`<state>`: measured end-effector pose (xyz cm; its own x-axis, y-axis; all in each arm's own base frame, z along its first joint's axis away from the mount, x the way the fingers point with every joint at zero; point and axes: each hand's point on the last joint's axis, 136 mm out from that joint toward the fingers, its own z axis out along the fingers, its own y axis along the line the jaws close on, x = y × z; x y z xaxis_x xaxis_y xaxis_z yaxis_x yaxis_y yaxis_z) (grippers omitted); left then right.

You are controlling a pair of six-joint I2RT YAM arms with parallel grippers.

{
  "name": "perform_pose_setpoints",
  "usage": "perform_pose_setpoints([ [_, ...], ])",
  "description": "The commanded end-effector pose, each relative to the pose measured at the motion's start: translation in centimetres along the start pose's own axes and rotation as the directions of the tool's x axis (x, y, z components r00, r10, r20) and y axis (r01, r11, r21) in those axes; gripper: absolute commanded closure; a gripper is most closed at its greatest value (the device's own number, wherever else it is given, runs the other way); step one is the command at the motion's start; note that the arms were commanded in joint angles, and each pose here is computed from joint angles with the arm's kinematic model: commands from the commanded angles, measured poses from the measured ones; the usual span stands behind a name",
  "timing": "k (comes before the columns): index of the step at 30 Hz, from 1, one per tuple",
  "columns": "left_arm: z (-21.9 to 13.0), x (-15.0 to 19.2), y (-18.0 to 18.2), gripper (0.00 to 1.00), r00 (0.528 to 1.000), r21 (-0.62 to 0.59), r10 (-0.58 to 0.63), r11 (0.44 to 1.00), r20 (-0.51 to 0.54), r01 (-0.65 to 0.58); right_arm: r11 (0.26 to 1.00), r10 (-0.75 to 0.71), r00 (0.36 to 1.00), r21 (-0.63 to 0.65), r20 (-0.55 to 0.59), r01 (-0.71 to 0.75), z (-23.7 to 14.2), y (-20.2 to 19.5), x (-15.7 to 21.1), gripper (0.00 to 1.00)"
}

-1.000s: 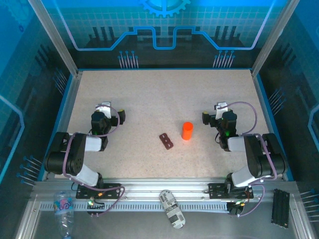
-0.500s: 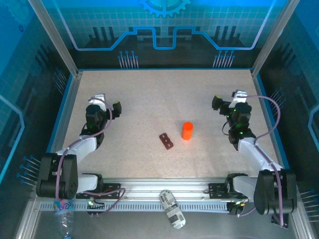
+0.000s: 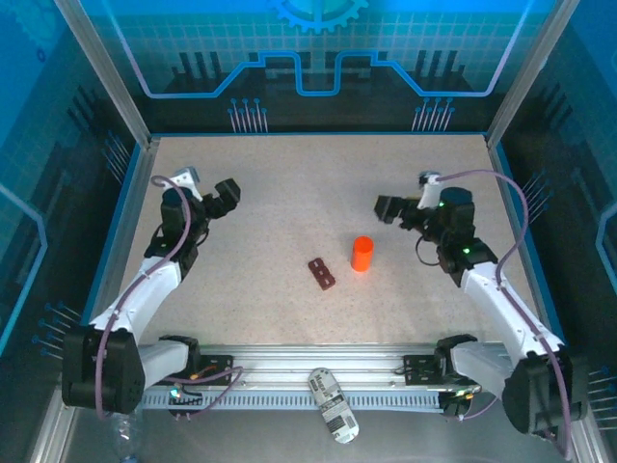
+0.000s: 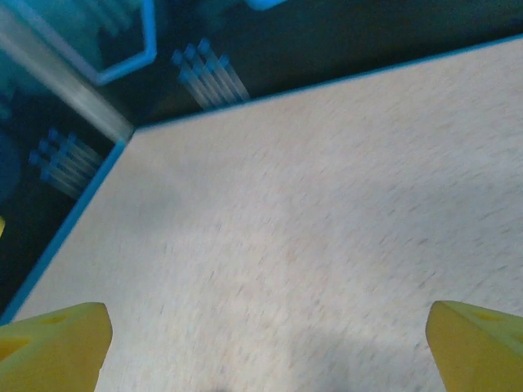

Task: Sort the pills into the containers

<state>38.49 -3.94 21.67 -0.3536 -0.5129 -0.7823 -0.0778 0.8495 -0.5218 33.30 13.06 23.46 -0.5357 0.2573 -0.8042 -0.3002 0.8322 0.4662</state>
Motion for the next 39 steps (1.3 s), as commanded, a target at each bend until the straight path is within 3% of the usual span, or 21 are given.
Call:
perform_pose_setpoints([
  [1,-1.3,2.6,-1.8,0.01,0.99,0.023,-0.017,1.0,-0.14,0.021,0.994,-0.103,0.986,0.026,-0.133,0.107,-1.3,2.4,3.5,0.0],
  [9,-3.7,8.9,-1.7,0.01,0.95,0.012,-0.021,1.0,-0.31,0.026,0.969,-0.246,0.899,-0.101,-0.363,0.225,-2.4,7.3,13.5,0.01],
  [17,-4.2,12.0,-0.9,0.01,0.932,0.005,-0.034,0.999,-0.361,0.038,0.946,-0.321,0.767,-0.144,-0.555,0.291,-1.7,8.7,21.1,0.09],
  [24,-3.9,12.3,-1.2,0.01,0.927,0.009,-0.041,0.999,-0.373,0.048,0.944,-0.29,0.744,-0.05,-0.601,0.328,0.0,6.7,22.2,0.11],
  [29,-3.8,12.5,-1.5,0.01,0.922,0.022,-0.035,0.999,-0.385,0.047,0.961,-0.208,0.773,0.022,-0.599,0.276,0.5,3.7,21.6,0.12],
  [39,-3.7,13.2,-1.6,0.01,0.917,0.017,-0.048,0.998,-0.395,0.059,0.989,-0.114,0.818,0.01,-0.564,0.145,2.3,2.4,19.2,0.15],
])
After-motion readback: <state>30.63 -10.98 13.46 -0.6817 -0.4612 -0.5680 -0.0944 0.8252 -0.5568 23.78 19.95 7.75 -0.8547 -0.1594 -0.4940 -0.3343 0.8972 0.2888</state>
